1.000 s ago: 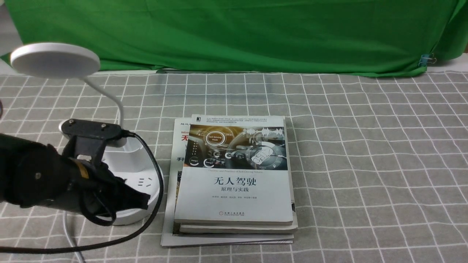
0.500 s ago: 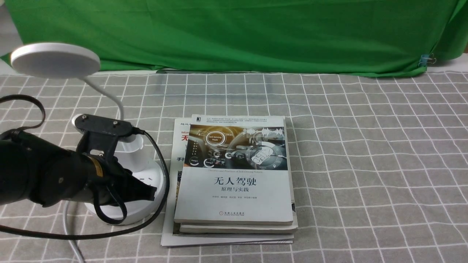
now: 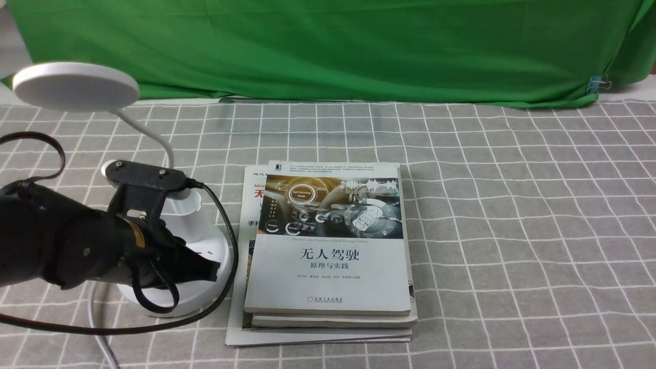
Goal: Turn on the desk lamp on the grey coffee tablecloth with your hand.
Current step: 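Press the power button on the lamp base to turn the lamp on with the left gripper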
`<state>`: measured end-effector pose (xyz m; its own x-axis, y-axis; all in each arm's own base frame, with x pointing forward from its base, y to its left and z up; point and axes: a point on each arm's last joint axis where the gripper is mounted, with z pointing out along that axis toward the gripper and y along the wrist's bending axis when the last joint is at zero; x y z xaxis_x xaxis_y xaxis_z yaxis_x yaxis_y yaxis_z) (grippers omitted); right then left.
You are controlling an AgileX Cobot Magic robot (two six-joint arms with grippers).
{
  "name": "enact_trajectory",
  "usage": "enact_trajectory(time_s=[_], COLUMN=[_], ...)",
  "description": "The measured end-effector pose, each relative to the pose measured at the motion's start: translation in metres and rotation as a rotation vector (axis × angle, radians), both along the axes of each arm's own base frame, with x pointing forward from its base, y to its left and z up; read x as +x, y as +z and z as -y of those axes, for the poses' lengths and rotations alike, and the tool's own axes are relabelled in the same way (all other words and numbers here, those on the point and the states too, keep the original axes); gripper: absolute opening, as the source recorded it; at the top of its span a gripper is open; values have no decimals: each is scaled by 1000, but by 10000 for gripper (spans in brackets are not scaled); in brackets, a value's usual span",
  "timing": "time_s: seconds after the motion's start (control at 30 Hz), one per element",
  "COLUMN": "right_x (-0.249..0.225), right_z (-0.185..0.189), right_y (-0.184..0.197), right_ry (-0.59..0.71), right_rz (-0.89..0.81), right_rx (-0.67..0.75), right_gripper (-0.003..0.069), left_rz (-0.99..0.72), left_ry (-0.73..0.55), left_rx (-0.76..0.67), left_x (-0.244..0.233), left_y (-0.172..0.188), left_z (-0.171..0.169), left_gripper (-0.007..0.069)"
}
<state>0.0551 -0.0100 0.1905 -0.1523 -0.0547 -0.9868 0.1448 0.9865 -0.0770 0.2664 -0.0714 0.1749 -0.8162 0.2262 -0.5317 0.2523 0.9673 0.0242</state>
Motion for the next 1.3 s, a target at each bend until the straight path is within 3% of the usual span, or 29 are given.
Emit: enact_trajectory(time_s=[1.3], right_x=[0], right_z=[0], right_y=[0], right_ry=[0], right_rz=[0], right_rx=[0], right_gripper=[245], left_rz=[2], left_ry=[7], left_rx=[-13], left_x=[-1], left_y=[2], left_z=[0], left_gripper=[13])
